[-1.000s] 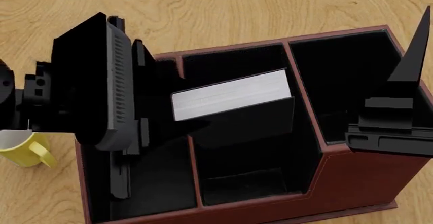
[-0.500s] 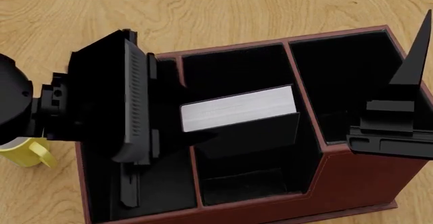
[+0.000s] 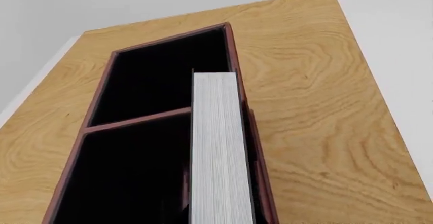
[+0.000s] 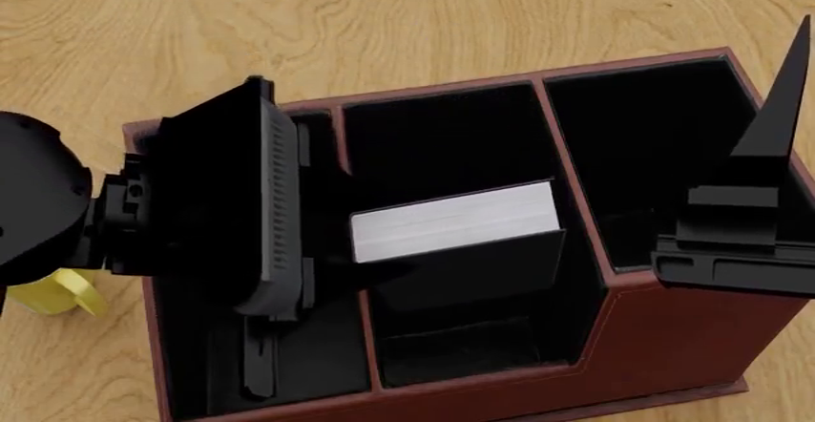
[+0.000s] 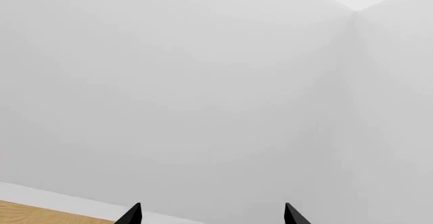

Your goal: Pick up the book and place it in the back compartment of the caddy.

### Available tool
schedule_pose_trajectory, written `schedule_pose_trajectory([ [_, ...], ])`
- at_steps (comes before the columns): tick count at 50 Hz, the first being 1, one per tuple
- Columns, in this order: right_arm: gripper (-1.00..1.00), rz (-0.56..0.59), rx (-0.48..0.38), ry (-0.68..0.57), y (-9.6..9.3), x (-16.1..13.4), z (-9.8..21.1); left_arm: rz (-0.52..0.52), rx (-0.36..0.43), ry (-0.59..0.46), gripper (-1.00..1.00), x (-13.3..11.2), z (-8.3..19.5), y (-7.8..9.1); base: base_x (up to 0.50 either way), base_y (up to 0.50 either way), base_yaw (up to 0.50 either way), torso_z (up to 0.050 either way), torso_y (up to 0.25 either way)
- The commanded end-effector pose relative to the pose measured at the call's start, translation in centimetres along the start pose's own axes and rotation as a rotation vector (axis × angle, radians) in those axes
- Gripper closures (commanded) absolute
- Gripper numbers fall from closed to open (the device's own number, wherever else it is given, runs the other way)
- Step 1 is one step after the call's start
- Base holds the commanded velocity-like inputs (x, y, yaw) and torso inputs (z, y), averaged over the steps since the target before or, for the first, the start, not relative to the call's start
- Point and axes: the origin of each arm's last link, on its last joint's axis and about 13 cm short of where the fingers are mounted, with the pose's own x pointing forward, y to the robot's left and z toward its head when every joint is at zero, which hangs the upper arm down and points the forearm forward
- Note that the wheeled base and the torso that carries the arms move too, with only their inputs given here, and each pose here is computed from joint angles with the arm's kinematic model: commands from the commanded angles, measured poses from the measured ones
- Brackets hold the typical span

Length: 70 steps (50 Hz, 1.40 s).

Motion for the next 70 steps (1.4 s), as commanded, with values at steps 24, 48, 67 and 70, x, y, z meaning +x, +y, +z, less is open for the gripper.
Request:
schedule_pose_trajectory([
  [24,-1.0,-0.004,-0.004,0.007,0.0,0.0,-0.2,-0.016,-0.027,-0.014,1.0,1.6,-1.2,-0.1,0.0,0.0,0.0,0.0,0.001],
  [48,-1.0,-0.004,-0.005,0.011,0.0,0.0,-0.4,-0.026,-0.042,0.01,1.0,3.0,-2.6,0.0,0.0,0.0,0.0,0.0,0.001],
  [67,-1.0,-0.009,-0.008,0.014,-0.1,-0.1,-0.5,-0.025,-0.057,0.032,1.0,3.9,-3.6,0.0,0.0,0.0,0.0,0.001,0.001],
  [70,-1.0,-0.01,-0.009,0.014,-0.2,-0.2,-0.4,-0.024,-0.057,0.038,1.0,4.1,-3.9,0.0,0.0,0.0,0.0,0.0,0.0],
])
